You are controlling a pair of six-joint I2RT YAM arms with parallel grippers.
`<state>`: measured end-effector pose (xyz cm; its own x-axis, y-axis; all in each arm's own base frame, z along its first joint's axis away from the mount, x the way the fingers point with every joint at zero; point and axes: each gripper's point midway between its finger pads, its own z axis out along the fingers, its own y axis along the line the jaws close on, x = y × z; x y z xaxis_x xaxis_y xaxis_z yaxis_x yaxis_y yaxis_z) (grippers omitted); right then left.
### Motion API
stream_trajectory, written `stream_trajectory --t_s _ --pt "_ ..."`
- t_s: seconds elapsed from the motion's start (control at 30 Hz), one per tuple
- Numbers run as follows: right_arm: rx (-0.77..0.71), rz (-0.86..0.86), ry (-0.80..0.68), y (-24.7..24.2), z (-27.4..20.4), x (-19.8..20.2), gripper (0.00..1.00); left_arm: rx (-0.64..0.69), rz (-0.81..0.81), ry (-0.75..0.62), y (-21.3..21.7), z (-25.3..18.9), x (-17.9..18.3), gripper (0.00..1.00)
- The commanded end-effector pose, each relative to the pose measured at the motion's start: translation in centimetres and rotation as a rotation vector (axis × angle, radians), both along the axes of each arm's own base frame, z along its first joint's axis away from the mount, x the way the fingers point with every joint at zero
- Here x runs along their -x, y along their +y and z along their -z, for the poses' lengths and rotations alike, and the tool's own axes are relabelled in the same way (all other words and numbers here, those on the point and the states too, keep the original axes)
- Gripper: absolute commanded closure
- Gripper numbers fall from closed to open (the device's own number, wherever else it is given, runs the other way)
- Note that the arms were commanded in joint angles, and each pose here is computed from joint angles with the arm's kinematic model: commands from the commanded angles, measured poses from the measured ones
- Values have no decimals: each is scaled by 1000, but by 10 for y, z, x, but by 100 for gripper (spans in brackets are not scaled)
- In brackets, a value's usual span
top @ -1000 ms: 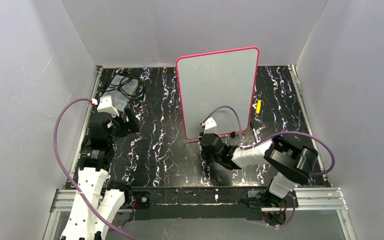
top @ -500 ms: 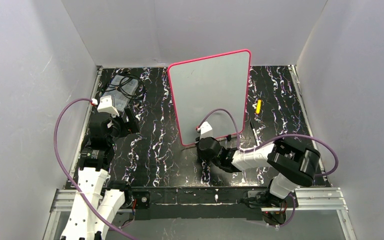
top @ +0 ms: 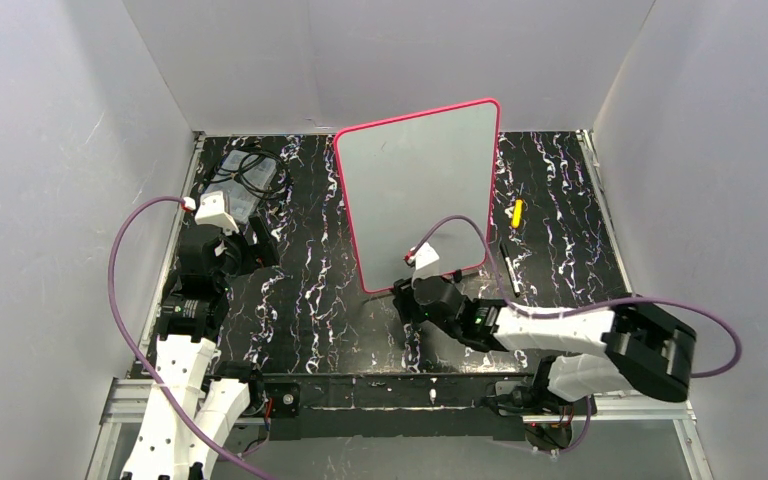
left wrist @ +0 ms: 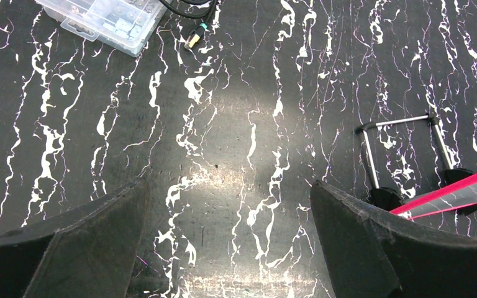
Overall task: Write a sentence on the whiteboard
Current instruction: Move the whiteboard stand to the center of the board.
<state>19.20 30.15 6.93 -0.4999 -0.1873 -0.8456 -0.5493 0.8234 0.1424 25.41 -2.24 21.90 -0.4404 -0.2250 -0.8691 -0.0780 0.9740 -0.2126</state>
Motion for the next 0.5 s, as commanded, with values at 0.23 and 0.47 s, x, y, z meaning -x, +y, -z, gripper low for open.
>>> stream_trajectory --t_s 0.23,0.47 --pt "46 146 15 -76 -37 17 42 -11 5 -18 1 -1 1 1" --pt "186 358 14 -135 -52 5 39 -6 14 -19 -1 -1 0 1"
